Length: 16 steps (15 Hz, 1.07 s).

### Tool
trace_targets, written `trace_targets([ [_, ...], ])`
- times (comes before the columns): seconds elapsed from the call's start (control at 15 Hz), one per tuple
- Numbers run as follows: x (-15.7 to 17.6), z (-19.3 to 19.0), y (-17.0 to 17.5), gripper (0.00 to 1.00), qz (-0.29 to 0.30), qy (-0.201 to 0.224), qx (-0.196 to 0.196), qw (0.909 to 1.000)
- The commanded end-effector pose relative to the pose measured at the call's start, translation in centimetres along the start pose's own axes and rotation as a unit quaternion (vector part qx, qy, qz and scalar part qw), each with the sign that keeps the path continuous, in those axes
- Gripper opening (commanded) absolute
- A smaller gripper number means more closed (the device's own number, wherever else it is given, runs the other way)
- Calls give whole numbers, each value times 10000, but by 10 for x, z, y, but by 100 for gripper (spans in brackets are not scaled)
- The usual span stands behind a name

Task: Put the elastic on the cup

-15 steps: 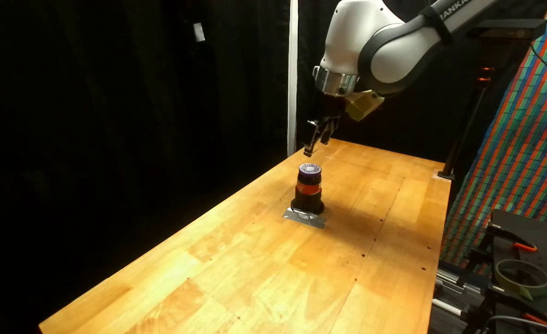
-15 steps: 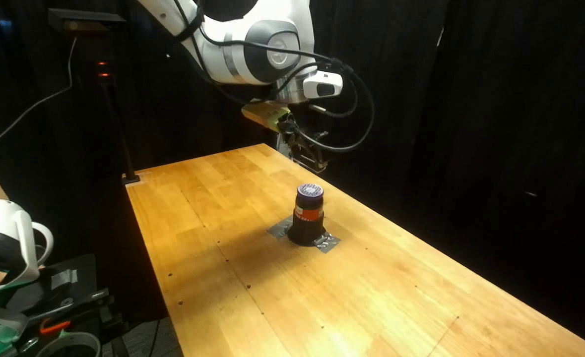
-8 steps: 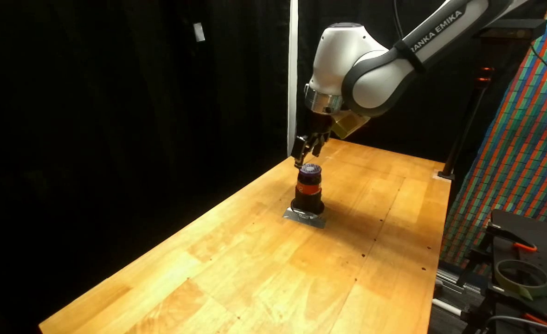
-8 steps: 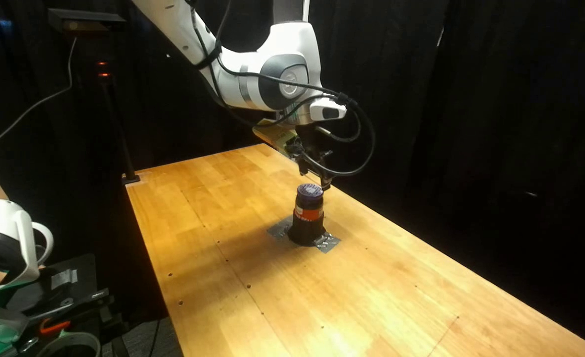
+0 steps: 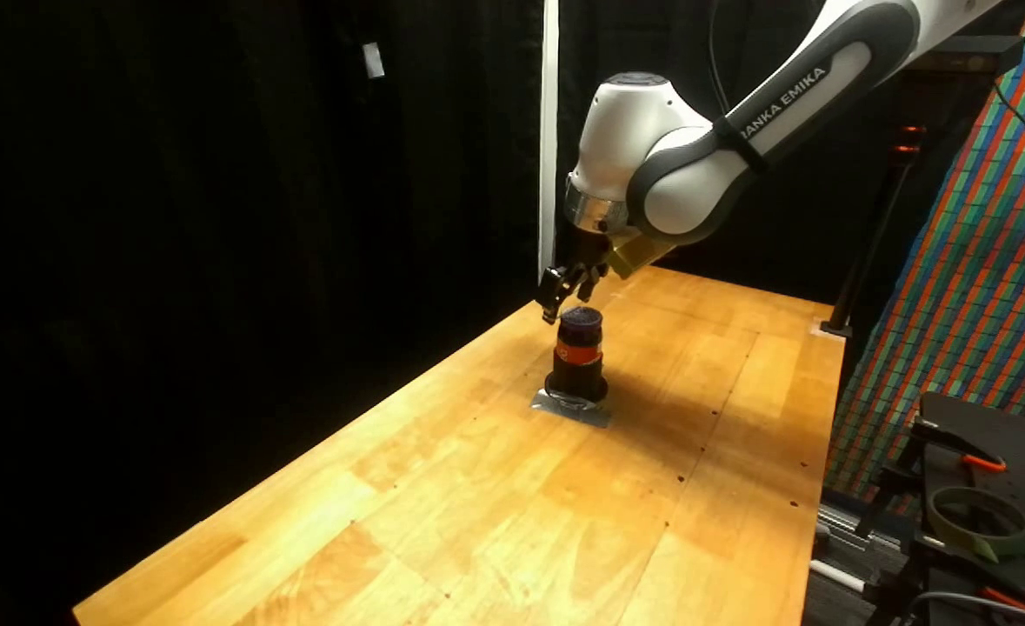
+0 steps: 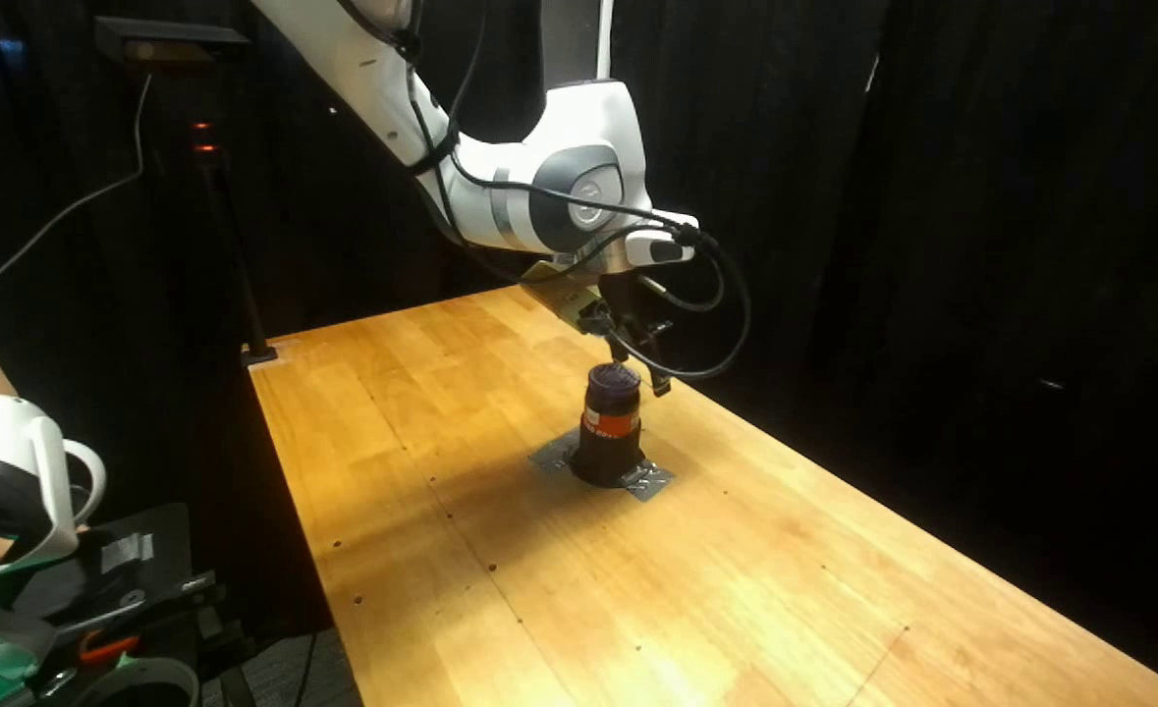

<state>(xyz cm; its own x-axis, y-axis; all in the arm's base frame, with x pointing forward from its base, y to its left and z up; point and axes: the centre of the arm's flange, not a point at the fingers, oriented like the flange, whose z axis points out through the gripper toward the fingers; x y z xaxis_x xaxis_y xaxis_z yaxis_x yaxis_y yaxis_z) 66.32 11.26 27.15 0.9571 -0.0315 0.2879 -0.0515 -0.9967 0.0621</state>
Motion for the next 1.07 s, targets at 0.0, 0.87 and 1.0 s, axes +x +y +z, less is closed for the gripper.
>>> trace_targets([
  [0.0,6,10,-5,100,39,121,-124,9998],
  [0.87,-16,-4,6,100,256,-1186,-212,9924],
  [1.0,-17,-7,11,100,398,-1474,-130,9882],
])
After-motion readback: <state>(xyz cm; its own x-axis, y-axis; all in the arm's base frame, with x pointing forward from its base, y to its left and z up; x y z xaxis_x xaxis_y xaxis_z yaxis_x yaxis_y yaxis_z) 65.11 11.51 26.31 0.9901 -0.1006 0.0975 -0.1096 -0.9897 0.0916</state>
